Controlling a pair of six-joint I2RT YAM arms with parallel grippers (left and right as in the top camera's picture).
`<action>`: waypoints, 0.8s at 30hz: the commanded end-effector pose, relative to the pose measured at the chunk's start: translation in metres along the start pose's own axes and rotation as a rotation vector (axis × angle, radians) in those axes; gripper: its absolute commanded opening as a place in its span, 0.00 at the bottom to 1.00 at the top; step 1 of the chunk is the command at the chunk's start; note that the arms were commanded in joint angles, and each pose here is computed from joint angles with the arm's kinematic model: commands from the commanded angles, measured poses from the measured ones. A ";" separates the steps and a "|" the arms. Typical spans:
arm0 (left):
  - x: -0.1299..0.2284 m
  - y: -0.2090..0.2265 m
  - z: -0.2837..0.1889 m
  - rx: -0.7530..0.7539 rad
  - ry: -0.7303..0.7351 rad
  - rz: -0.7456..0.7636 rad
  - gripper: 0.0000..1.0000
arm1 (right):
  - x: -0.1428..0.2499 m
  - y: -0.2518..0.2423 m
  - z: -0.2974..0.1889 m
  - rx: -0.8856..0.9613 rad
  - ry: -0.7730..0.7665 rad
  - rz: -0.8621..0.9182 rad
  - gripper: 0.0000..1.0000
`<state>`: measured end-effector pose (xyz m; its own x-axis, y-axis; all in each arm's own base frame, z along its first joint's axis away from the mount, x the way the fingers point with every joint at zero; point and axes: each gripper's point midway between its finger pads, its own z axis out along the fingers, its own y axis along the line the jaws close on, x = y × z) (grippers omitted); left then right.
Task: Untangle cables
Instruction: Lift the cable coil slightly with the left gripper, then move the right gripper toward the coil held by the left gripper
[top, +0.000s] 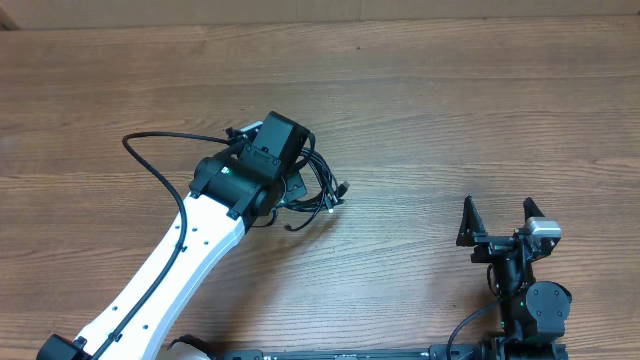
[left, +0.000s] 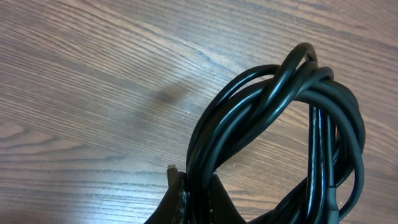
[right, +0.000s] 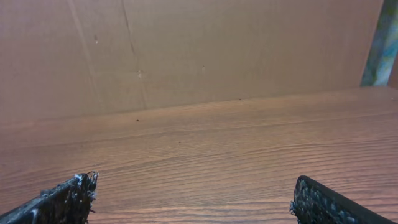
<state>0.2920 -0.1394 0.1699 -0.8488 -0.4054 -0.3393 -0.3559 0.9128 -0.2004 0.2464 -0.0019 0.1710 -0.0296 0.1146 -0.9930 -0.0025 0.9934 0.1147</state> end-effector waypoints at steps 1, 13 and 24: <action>-0.007 0.000 -0.002 -0.004 -0.017 0.091 0.04 | 0.001 -0.002 0.000 0.010 -0.007 -0.008 1.00; -0.001 -0.007 -0.002 0.040 0.006 0.613 0.04 | 0.001 -0.002 0.000 0.010 -0.007 -0.008 1.00; 0.020 -0.029 -0.006 0.221 0.048 1.071 0.04 | 0.001 -0.002 0.000 0.010 -0.007 -0.008 1.00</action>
<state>0.2813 -0.1641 0.1689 -0.7861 0.4899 -0.3768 0.5257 0.8506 0.0092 0.2464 -0.0019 0.1709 -0.0300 0.1146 -0.9930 -0.0029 0.9934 0.1147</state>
